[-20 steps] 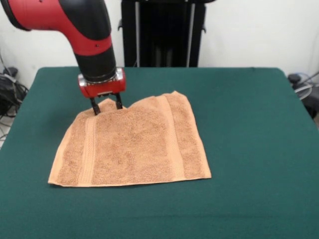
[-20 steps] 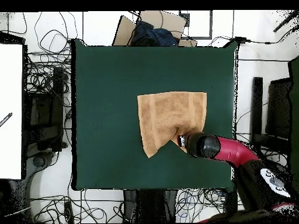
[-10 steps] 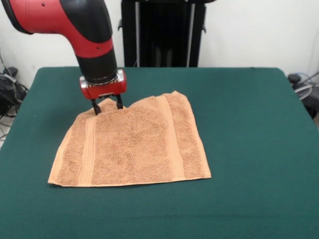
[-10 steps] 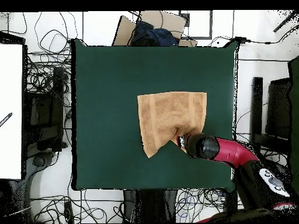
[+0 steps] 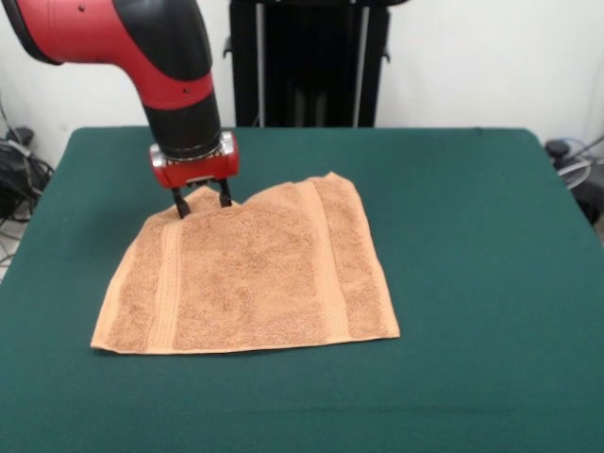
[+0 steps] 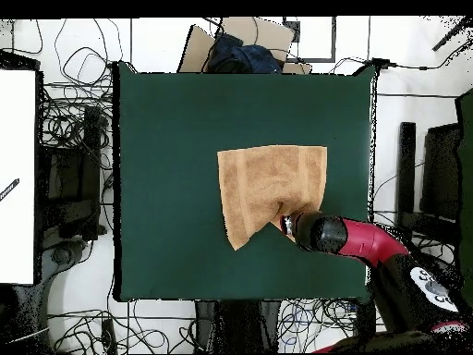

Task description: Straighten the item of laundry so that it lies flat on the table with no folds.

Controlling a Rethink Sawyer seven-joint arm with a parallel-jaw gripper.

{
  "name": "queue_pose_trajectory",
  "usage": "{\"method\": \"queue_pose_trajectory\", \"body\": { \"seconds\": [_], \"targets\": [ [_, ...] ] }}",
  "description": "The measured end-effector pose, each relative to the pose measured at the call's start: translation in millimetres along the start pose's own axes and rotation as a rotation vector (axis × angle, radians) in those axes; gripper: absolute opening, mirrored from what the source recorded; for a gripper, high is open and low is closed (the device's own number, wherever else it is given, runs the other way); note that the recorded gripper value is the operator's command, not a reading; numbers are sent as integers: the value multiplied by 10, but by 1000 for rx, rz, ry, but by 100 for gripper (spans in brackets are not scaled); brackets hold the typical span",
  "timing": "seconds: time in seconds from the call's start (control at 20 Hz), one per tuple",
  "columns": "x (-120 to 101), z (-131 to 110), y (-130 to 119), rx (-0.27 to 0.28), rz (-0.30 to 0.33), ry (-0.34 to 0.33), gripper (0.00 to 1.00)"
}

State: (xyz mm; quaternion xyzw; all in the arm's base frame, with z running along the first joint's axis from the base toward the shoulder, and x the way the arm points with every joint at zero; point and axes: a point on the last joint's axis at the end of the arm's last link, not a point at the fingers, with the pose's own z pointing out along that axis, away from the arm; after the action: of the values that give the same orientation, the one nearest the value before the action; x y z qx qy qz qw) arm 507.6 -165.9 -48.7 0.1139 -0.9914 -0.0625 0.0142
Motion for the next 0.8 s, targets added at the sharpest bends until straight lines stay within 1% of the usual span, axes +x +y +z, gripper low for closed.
{"method": "queue_pose_trajectory", "body": {
  "seconds": [0.5,0.8],
  "targets": [
    [-1,6,13,5,-7,-2,100],
    [-7,11,82,27,-28,-22,100]
  ]
}}
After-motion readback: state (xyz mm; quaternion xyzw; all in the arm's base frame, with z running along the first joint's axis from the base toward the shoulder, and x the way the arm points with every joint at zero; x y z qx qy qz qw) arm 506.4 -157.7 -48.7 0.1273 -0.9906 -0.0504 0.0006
